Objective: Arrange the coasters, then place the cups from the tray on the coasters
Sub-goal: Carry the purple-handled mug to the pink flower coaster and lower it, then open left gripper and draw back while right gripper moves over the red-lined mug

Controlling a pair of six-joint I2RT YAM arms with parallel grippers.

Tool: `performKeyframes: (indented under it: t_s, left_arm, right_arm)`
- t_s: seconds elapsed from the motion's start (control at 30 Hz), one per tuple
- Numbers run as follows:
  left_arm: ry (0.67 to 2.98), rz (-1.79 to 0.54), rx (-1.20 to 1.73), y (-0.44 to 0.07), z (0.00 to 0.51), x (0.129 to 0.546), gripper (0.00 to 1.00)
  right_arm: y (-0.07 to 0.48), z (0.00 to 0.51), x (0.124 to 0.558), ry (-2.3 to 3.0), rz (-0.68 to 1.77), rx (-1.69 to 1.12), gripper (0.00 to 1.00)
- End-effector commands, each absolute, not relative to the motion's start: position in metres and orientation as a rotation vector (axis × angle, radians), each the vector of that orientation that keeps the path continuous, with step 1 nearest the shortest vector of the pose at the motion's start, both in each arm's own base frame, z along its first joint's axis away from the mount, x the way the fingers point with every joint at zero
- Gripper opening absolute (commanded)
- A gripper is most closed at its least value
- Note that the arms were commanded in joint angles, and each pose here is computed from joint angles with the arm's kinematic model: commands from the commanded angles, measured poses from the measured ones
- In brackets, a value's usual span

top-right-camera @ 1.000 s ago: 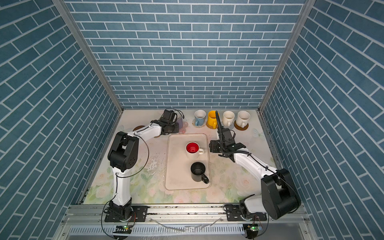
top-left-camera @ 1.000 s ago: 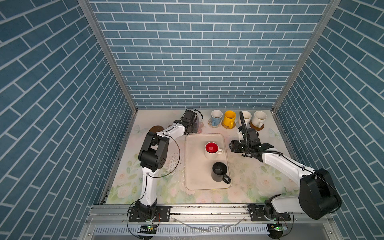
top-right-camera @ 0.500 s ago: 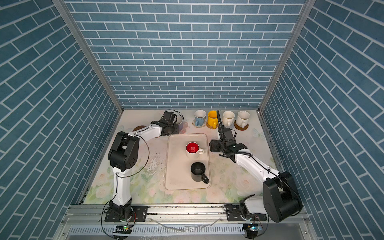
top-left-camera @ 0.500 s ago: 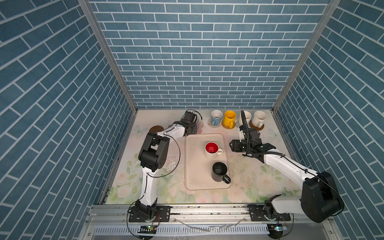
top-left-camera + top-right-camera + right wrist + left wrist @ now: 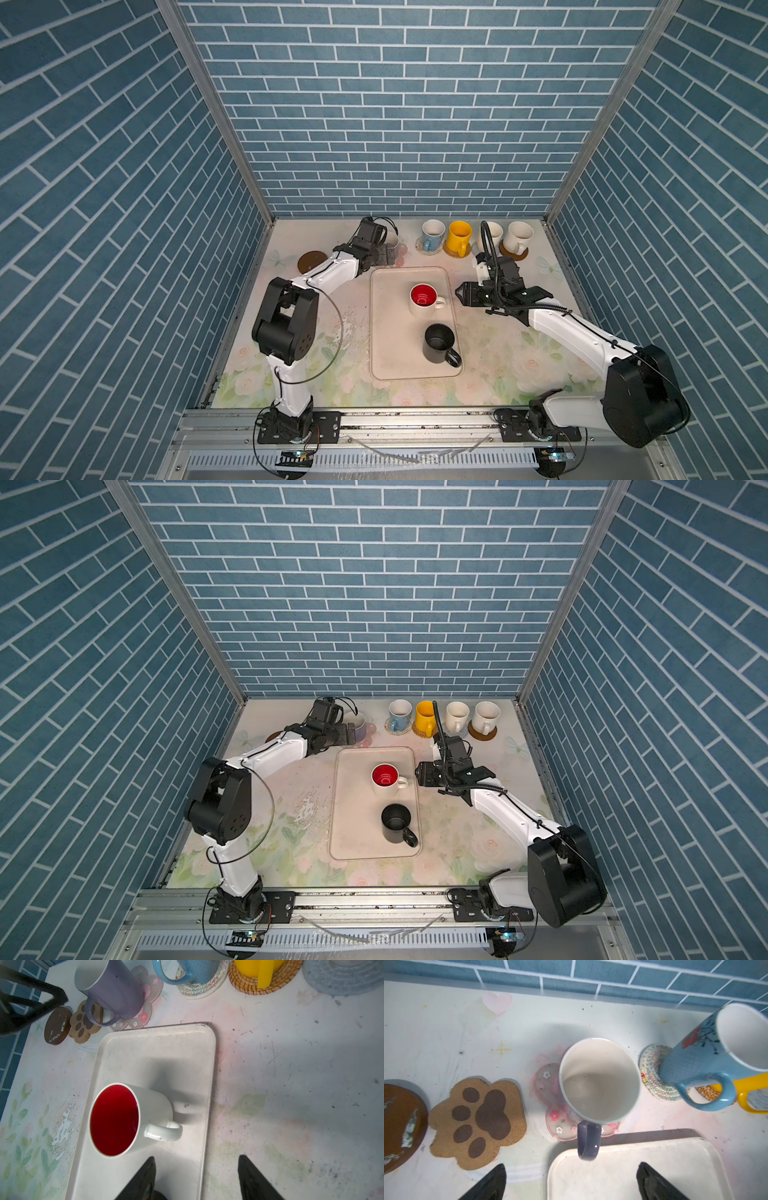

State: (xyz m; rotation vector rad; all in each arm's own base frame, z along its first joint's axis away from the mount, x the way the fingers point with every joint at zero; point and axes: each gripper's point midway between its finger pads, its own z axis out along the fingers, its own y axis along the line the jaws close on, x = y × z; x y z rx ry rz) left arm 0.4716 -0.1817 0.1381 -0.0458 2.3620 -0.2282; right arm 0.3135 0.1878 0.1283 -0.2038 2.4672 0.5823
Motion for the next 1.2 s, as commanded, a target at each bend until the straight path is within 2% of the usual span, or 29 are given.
performKeyframes:
  t_s: [0.0, 0.23, 0.47, 0.77, 0.93, 1.17]
  left_arm:
    - [2.340, -0.243, -0.086, -0.173, 0.148, 0.456, 0.99]
    - [2.298, -0.336, -0.104, -0.166, 0.169, 0.410, 0.99]
    - [2.313, -0.415, -0.067, -0.169, 0.165, 0.352, 0.99]
    - [2.319, -0.465, -0.013, -0.159, 0.167, 0.285, 0.99]
    - [2.296, -0.467, -0.021, -0.144, 0.174, 0.265, 0.99]
    - [2.349, -0.452, -0.003, -0.136, 0.154, 0.247, 0.99]
  right_arm:
    - [0.196, 0.115, 0.299, 2.532, 0.643, -0.271, 0.63]
    - [0.202, 0.099, 0.287, 2.587, 0.654, -0.311, 0.63]
    - [0.203, 0.087, 0.283, 2.623, 0.623, -0.413, 0.68]
    - [0.208, 0.071, 0.294, 2.642, 0.569, -0.529, 0.68]
    - [0.217, 0.065, 0.296, 2.641, 0.534, -0.636, 0.68]
    - [0.234, 0.057, 0.294, 2.622, 0.505, -0.811, 0.69]
